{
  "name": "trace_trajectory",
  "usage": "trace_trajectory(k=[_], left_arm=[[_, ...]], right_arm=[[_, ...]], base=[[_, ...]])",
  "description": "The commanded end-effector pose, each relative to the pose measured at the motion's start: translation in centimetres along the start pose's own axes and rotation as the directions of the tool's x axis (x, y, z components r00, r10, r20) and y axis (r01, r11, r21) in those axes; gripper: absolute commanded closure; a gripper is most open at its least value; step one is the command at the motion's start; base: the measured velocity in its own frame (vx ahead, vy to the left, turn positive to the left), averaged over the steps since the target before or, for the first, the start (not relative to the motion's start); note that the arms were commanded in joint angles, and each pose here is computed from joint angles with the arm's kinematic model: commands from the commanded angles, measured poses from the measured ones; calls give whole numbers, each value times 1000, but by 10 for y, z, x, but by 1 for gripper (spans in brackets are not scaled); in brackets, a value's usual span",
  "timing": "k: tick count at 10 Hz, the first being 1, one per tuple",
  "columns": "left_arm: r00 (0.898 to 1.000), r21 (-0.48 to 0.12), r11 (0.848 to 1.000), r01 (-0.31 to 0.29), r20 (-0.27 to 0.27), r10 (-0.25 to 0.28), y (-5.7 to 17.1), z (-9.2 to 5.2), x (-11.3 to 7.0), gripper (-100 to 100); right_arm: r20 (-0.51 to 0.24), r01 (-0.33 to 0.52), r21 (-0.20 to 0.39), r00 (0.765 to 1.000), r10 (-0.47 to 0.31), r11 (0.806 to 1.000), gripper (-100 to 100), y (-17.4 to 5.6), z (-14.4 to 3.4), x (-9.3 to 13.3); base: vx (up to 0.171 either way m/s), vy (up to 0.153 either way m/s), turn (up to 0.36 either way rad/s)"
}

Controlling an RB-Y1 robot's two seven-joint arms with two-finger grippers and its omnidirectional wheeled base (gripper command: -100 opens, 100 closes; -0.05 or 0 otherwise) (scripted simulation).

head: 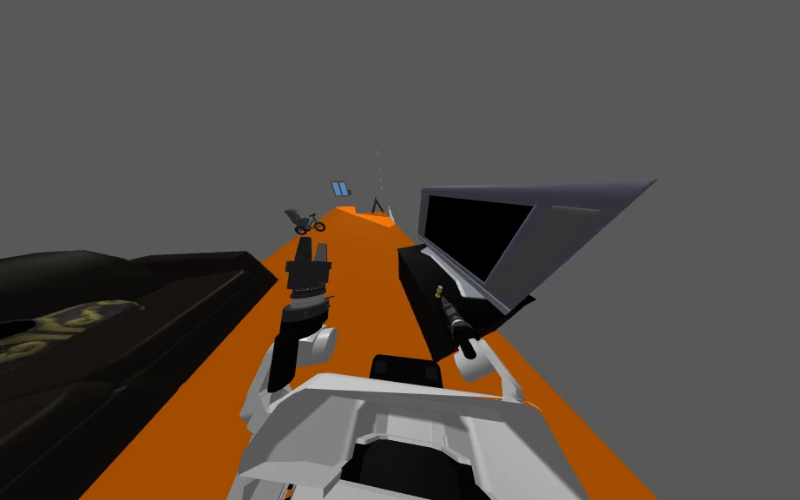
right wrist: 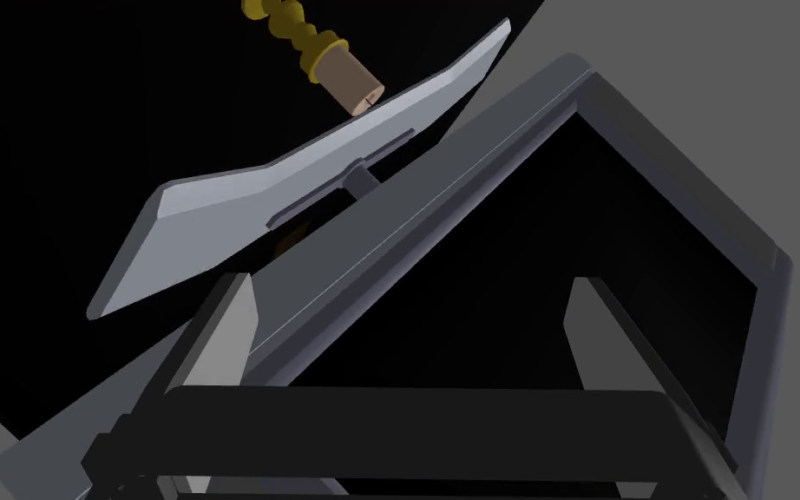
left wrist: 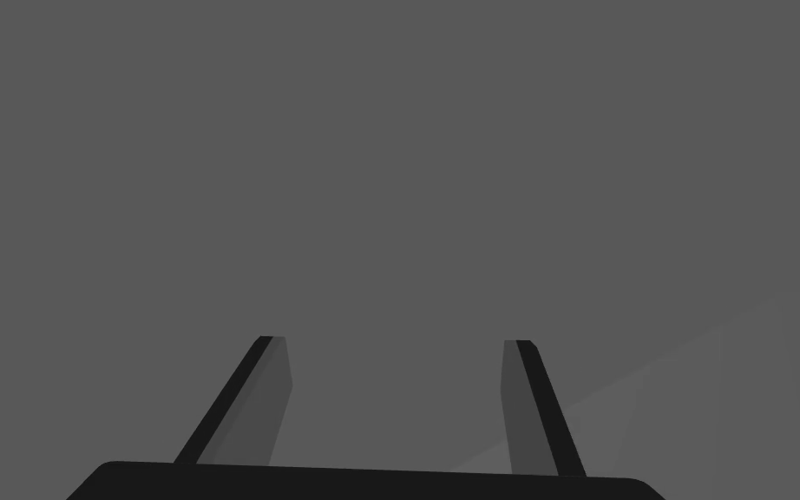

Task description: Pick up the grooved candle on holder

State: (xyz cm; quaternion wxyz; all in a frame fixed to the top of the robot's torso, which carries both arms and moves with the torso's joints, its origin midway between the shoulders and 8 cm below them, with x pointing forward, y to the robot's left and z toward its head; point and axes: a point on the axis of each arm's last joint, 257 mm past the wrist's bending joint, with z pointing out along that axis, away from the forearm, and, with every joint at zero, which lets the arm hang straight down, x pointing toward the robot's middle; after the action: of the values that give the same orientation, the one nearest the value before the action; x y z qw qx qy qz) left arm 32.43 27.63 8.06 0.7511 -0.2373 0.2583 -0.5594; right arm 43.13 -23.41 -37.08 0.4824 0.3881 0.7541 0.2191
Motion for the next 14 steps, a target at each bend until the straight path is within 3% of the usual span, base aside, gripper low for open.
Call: trace_trajectory(k=[1, 5, 9, 14], left_arm=[[1000, 0, 1000, 0, 0, 0, 0, 0, 0, 0], [1000, 0, 1000, 0, 0, 0, 0, 0, 0, 0], [1000, 0, 1000, 0, 0, 0, 0, 0, 0, 0], [1000, 0, 1000, 0, 0, 0, 0, 0, 0, 0]], right_arm=[[-10, 18, 54, 1000, -17, 998, -100, -21, 3, 6], [-38, 91, 216, 996, -85, 972, -100, -78, 6, 25], [-58, 162, 356, 987, -152, 920, -100, -128, 1, 36], [-81, 256, 527, 964, -252, 810, -100, -191, -16, 40]], base=[[4, -14, 181], [17, -19, 199], [29, -12, 194], [48, -13, 187]])
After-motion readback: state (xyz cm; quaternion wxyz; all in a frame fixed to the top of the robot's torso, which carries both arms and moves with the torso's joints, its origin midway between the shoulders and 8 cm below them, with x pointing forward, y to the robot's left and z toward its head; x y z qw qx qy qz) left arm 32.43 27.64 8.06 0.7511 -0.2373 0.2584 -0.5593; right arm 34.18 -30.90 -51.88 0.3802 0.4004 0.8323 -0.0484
